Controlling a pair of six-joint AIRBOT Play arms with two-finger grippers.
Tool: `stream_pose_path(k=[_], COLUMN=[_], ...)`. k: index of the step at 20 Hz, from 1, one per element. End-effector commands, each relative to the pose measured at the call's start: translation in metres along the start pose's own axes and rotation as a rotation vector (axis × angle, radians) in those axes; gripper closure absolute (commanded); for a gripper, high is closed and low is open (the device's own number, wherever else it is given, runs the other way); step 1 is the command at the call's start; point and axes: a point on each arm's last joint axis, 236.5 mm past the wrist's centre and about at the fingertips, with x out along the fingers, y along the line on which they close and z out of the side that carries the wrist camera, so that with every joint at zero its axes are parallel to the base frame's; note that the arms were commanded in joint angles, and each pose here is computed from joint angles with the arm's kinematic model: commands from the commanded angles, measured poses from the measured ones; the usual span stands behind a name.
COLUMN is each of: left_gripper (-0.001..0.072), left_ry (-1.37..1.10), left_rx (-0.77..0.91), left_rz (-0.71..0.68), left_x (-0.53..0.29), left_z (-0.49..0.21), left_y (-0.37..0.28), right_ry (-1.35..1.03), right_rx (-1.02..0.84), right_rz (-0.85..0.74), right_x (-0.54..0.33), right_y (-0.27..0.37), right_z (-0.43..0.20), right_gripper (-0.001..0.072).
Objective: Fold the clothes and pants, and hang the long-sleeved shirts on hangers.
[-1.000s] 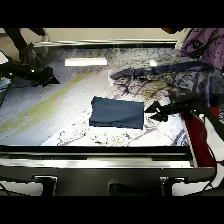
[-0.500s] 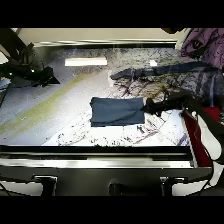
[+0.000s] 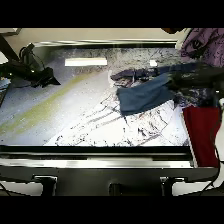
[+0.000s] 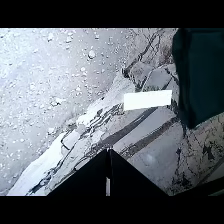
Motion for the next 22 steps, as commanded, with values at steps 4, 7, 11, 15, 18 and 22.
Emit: stream_pose_path(k=[4,7,11,15,18,22], left_gripper=[0.0687,0.0687,0.0687,0.0687,0.0687,0.0687], left_ry=[0.009,0.009,0.009,0.019,0.040,0.054], left_rx=[0.000,0.000,0.000,0.000,0.000,0.000], left_rz=[0.000,0.000,-0.001,-0.004,-0.004,-0.003], left_x=[0.000,0.000,0.000,0.000,0.000,0.000], left_z=[-0.002,-0.002,-0.002,-0.005,-0.010,-0.013], left_y=[0.000,0.000,0.000,-0.001,-0.001,-0.001], right_ry=[-0.228,-0.298,-0.375,-0.431,-0.468,-0.482], right_rx=[0.146,0.207,0.270,0.279,0.287,0.314], right_rz=[-0.066,-0.104,-0.166,-0.266,-0.315,-0.360], right_x=[-0.090,-0.126,-0.169,-0.203,-0.225,-0.243], right_y=[-0.044,-0.068,-0.087,-0.091,-0.088,-0.085], right_z=[0.074,0.084,0.086,0.078,0.071,0.058], right_gripper=[0.0682,0.0682,0.0682,0.0682,0.0682,0.0682])
